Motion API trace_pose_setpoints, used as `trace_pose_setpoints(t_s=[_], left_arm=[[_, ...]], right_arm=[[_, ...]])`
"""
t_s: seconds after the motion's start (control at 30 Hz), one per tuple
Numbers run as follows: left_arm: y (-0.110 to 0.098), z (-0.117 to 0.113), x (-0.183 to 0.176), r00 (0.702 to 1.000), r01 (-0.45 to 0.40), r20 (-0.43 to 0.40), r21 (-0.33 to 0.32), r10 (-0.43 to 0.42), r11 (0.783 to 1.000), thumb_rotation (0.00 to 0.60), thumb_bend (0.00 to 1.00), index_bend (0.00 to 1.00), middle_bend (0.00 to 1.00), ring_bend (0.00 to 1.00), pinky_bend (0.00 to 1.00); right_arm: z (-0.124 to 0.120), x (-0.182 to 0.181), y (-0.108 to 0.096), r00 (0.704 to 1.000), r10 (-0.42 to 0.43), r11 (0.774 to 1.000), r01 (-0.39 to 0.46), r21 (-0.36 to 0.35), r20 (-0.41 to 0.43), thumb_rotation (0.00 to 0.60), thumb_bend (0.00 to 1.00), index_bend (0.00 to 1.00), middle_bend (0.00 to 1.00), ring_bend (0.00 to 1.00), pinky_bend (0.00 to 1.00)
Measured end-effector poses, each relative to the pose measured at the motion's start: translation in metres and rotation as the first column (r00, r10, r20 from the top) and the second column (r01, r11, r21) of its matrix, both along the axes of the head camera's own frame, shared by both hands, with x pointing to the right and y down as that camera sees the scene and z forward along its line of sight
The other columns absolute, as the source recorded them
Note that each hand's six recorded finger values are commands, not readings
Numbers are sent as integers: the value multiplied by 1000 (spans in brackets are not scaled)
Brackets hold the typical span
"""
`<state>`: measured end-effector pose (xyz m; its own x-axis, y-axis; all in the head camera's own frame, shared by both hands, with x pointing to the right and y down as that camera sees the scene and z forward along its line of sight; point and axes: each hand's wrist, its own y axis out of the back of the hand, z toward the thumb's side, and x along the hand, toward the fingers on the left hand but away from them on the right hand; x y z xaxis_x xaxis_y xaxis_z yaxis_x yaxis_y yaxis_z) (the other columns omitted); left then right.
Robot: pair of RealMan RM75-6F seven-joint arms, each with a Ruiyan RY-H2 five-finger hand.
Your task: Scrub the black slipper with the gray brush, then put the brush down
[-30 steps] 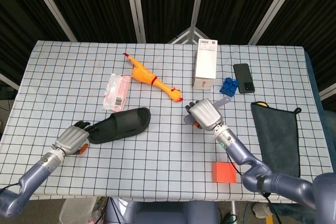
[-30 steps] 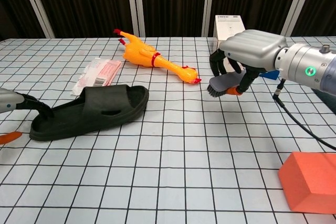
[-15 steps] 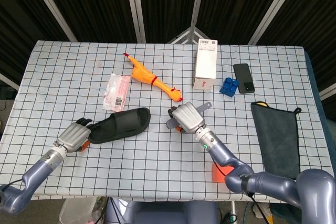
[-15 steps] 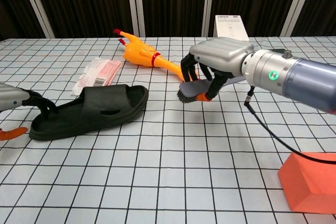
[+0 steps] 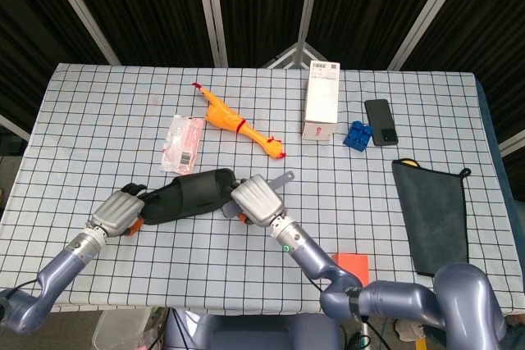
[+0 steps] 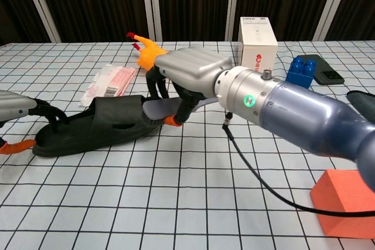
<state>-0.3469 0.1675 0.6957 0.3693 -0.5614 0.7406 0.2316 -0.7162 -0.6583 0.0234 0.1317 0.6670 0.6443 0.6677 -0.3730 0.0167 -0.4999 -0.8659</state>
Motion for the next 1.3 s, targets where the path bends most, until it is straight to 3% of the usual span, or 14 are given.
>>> trace_pose_setpoints(t_s=[0.5, 1.3], left_arm=[[-2, -2, 3, 1000, -4, -19, 0, 4, 1000, 600, 674, 173, 199, 114, 136], [17, 1, 8, 997, -83, 6, -23, 83, 996, 600, 691, 172, 198, 113, 136]], right_arm=[[19, -41, -3, 994, 103, 993, -100, -69, 37, 600, 825, 797, 700, 583, 694], [11, -71, -4, 980, 169, 985, -165, -48, 110, 600, 836, 797, 700, 586, 694]])
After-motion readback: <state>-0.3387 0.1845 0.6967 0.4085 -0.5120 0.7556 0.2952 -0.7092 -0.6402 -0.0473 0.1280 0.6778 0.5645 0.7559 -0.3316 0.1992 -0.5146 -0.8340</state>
